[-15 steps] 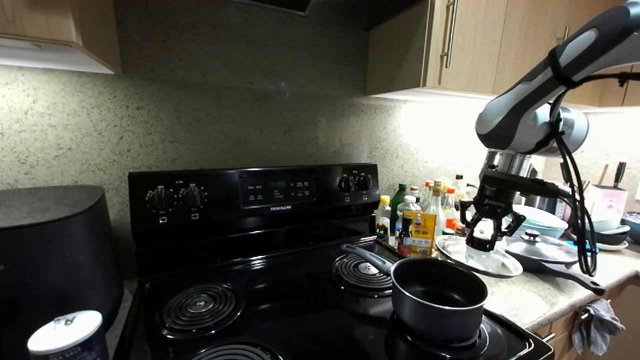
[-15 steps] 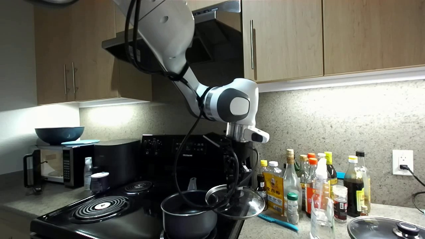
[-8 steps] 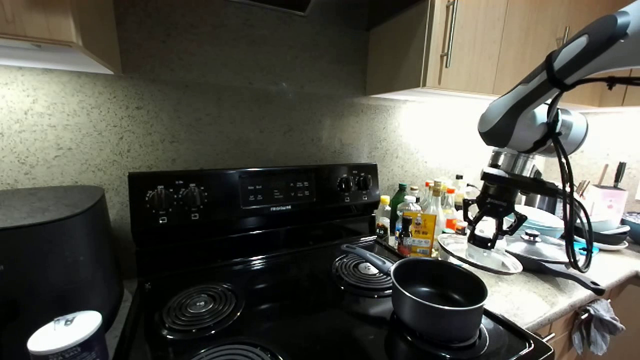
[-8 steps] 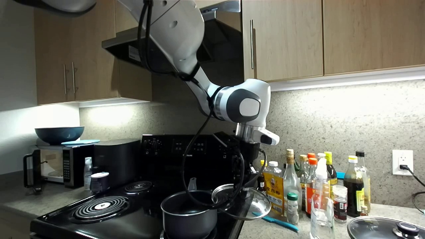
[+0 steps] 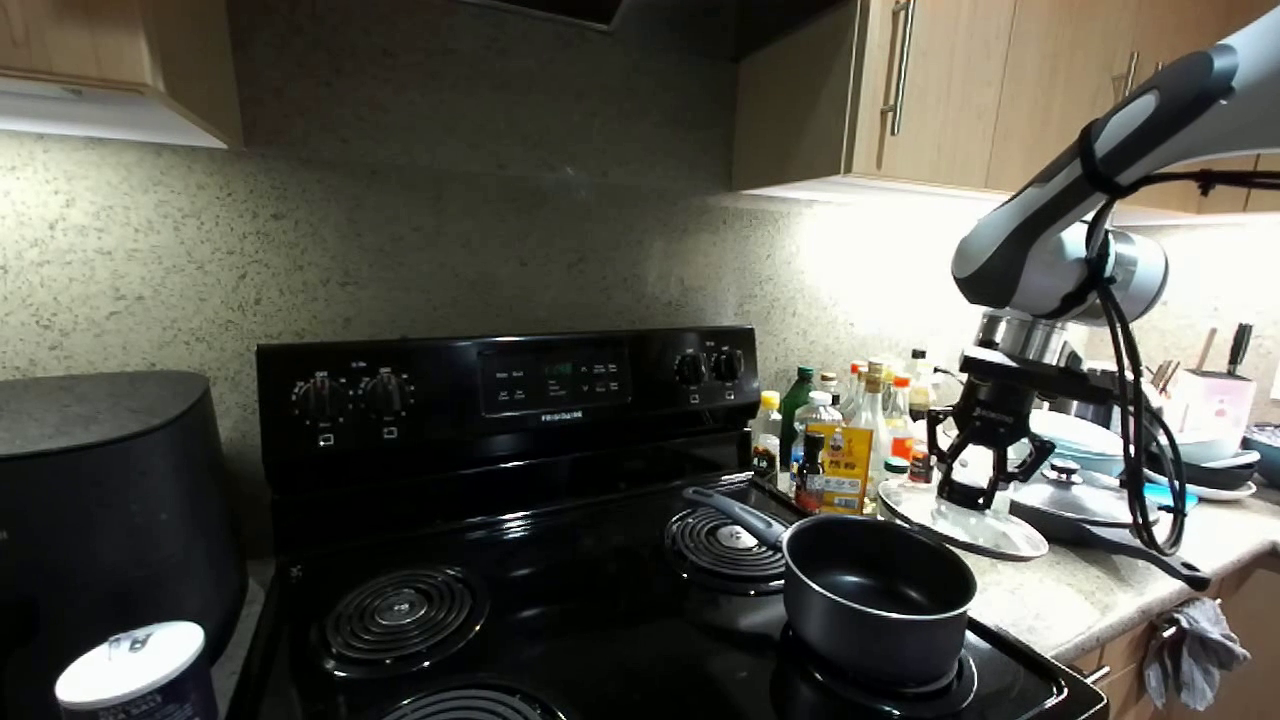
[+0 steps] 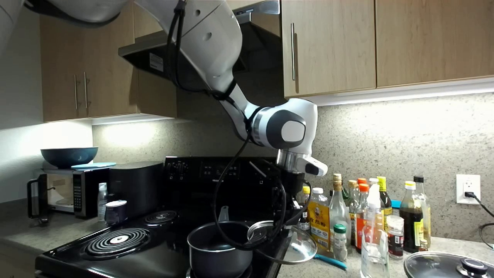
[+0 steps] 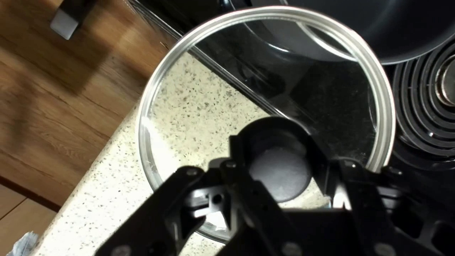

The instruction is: Remove the lid from the pot

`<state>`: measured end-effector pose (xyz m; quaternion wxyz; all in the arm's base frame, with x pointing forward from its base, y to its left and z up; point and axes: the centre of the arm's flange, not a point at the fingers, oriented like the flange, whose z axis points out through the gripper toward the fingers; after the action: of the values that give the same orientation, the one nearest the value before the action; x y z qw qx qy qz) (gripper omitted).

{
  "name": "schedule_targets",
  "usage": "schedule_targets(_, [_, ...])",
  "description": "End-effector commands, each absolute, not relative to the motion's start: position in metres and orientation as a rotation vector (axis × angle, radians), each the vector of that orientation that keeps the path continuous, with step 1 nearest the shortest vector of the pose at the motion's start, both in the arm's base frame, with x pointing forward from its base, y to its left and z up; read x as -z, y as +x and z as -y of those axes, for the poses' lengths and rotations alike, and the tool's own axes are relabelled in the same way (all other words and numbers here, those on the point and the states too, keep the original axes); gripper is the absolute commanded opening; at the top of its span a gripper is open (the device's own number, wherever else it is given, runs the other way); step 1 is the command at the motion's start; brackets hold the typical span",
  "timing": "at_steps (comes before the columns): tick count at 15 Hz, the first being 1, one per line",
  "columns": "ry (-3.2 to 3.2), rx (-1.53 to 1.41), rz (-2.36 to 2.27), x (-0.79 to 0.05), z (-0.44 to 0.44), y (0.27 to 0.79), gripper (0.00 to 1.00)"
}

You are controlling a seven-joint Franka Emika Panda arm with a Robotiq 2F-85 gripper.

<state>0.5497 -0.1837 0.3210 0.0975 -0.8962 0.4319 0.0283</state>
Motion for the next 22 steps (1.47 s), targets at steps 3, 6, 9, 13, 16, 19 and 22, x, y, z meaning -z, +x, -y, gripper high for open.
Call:
schedule_targets(3, [-2.605, -0.138, -1.356, -0.308, 0.214, 0.555, 0.23])
schedule_targets(6, [-2.580, -0.149, -1.385, -0.305, 0.226, 0.556, 0.23])
schedule_targets(9, [-2.556, -0.190, -1.429, -0.302, 0.238, 0.556, 0.23])
schedule_targets(13, [-2.600, -0.184, -1.406, -0.294, 0.237, 0.551, 0.48])
schedule_targets(16, [-2.597, -0.202, -1.419, -0.291, 0.238, 0.554, 0.23])
schedule_targets(19, [-2.572, -0.255, -1.454, -0.277, 0.246, 0.562, 0.23])
schedule_targets(22, [-2.551, -0.299, -1.488, -0.265, 0.254, 0.567, 0.23])
